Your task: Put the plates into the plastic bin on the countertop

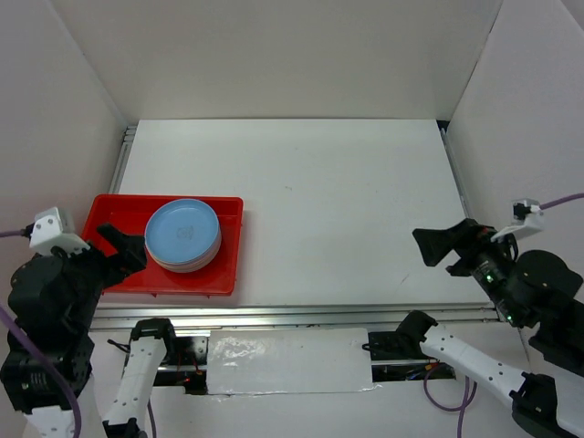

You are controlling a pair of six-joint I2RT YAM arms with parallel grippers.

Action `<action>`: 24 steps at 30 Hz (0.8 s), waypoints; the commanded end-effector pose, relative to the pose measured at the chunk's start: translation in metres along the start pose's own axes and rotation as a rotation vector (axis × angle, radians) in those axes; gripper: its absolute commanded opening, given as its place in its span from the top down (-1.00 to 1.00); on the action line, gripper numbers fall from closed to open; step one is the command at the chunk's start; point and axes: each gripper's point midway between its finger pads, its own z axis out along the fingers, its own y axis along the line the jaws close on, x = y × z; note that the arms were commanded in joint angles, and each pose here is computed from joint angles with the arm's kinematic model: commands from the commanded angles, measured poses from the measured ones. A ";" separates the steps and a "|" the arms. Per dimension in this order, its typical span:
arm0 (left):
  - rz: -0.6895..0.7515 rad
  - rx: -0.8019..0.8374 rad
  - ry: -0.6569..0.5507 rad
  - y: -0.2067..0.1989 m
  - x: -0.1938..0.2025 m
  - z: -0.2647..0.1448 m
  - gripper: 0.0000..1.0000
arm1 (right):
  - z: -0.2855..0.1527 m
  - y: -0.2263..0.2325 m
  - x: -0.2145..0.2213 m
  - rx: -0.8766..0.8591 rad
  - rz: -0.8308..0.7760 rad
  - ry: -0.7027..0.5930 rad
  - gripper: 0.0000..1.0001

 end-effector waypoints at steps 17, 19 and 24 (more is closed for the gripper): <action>-0.026 -0.025 -0.016 0.024 0.053 -0.011 -0.99 | -0.098 -0.046 -0.014 0.034 -0.073 -0.135 -1.00; -0.028 -0.023 -0.020 0.024 0.053 -0.012 -0.99 | -0.095 -0.045 -0.012 0.041 -0.075 -0.127 -1.00; -0.022 -0.023 -0.023 0.024 0.050 -0.014 -0.99 | -0.087 -0.043 -0.005 0.049 -0.082 -0.097 -1.00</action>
